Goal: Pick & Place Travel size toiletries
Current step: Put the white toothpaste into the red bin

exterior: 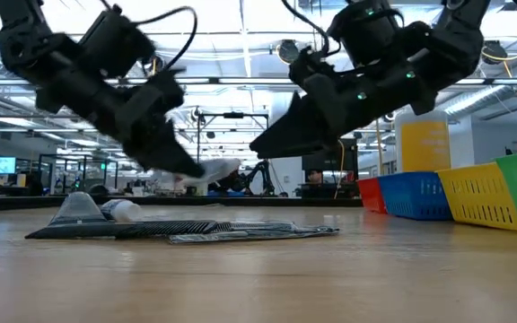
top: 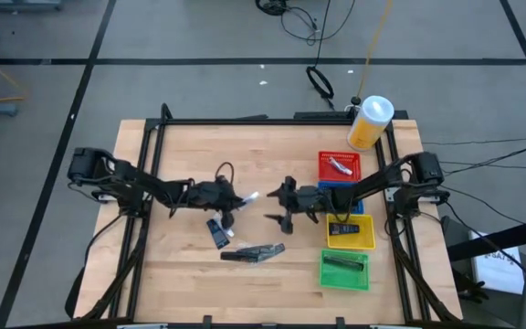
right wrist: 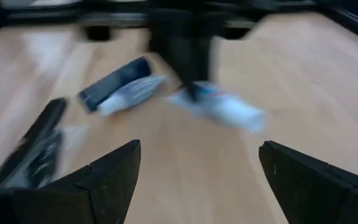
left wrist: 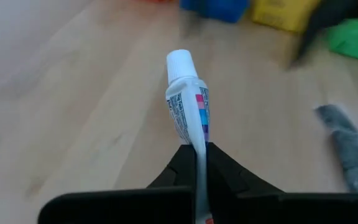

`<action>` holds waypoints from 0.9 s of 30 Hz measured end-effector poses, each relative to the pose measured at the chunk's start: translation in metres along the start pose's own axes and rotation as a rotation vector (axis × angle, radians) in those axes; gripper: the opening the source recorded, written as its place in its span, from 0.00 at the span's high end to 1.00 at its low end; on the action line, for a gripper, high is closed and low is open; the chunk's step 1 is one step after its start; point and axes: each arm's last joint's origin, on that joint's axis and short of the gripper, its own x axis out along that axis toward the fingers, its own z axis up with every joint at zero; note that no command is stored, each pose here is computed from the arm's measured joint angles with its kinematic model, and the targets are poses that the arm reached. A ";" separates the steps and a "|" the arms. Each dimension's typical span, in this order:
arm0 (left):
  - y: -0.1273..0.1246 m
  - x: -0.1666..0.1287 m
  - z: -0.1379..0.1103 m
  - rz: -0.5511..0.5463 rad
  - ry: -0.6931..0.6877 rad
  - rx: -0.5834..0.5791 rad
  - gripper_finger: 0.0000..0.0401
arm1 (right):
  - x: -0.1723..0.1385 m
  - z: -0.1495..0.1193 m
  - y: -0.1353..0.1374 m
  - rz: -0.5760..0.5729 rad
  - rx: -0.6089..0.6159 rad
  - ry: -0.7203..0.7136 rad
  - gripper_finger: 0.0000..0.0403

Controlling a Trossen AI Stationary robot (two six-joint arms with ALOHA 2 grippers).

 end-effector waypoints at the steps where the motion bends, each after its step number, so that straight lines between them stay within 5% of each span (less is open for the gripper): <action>1: -0.005 0.004 0.006 -0.011 -0.007 0.030 0.98 | -0.001 0.001 -0.004 -0.012 0.027 0.008 0.21; 4: -0.017 0.016 0.014 -0.031 0.014 0.122 0.96 | -0.007 0.008 -0.013 -0.019 0.079 0.026 0.21; 12: -0.039 0.041 0.033 -0.050 0.023 0.289 0.98 | -0.011 0.008 -0.009 0.182 0.076 0.092 0.30; 24: -0.039 0.042 0.039 -0.028 -0.005 0.294 0.88 | -0.011 0.007 -0.005 0.189 0.077 0.097 0.85; 27: -0.039 0.042 0.039 -0.026 -0.010 0.307 0.81 | -0.011 0.006 -0.006 0.188 0.080 0.101 0.89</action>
